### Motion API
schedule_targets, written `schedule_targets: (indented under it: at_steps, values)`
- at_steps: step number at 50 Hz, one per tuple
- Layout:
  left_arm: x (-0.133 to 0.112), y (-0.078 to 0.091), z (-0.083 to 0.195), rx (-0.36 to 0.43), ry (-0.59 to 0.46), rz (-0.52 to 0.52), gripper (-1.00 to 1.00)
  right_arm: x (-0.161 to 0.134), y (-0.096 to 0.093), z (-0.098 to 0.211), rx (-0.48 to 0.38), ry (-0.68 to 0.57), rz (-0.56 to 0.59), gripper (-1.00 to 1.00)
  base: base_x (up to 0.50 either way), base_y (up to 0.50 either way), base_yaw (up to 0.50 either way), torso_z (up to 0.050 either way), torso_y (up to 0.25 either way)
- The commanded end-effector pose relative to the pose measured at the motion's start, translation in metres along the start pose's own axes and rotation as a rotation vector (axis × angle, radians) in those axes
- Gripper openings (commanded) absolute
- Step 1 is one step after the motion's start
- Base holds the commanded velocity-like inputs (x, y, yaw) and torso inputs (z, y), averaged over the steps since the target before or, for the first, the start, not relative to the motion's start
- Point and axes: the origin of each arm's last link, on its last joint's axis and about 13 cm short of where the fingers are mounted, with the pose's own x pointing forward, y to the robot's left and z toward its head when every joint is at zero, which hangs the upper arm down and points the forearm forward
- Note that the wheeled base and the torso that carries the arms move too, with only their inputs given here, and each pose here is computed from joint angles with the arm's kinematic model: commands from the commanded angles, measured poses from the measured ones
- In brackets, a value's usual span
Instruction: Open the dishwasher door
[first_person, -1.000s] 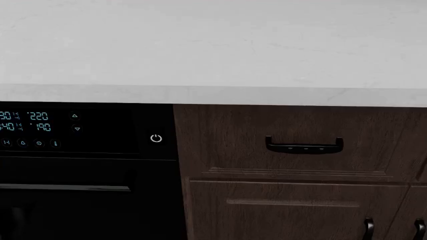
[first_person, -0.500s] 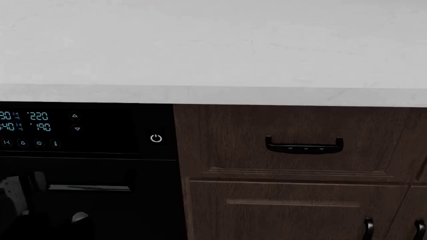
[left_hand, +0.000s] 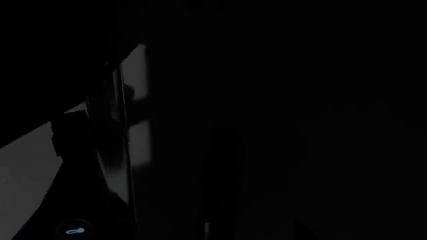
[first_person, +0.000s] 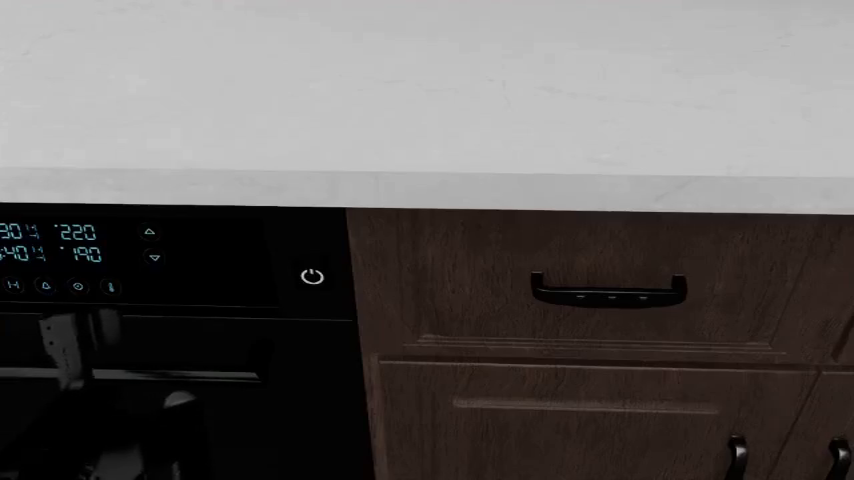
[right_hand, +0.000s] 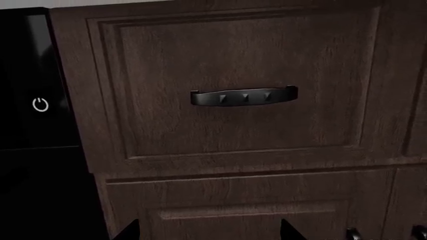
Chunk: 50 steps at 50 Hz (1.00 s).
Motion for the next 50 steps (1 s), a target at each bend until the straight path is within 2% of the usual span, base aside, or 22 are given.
schedule_targets:
  at_steps: [1, 13, 23, 24, 42, 50]
  values:
    - [0.019, 0.006, 0.003, 0.039, 0.009, -0.028, 1.00, 0.000, -0.001, 0.002, -0.002, -0.003, -0.004, 1.00, 0.00, 0.00, 0.00, 0.000, 0.000]
    - [0.032, 0.007, 0.006, 0.049, 0.011, -0.055, 1.00, -0.001, -0.003, 0.002, -0.003, -0.006, -0.012, 1.00, 0.00, 0.00, 0.00, 0.000, 0.000]
    - [0.031, 0.012, 0.008, 0.052, -0.008, -0.028, 1.00, -0.002, -0.004, 0.002, -0.003, -0.005, -0.014, 1.00, 0.04, 0.00, -0.02, -0.004, 0.000]
    - [0.031, 0.013, 0.008, 0.054, -0.012, -0.025, -1.00, -0.002, -0.004, 0.002, -0.003, -0.005, -0.014, 1.00, 0.06, 0.00, -0.03, -0.010, 0.000]
    - [0.027, 0.011, 0.010, 0.072, -0.032, -0.022, -1.00, -0.002, -0.004, 0.001, -0.003, -0.001, -0.015, 1.00, 0.03, 0.00, -0.02, -0.002, 0.000]
    - [0.018, 0.005, 0.010, 0.082, -0.049, -0.020, -1.00, -0.002, -0.004, 0.000, 0.000, 0.000, -0.015, 1.00, 0.00, 0.00, 0.00, 0.000, 0.000]
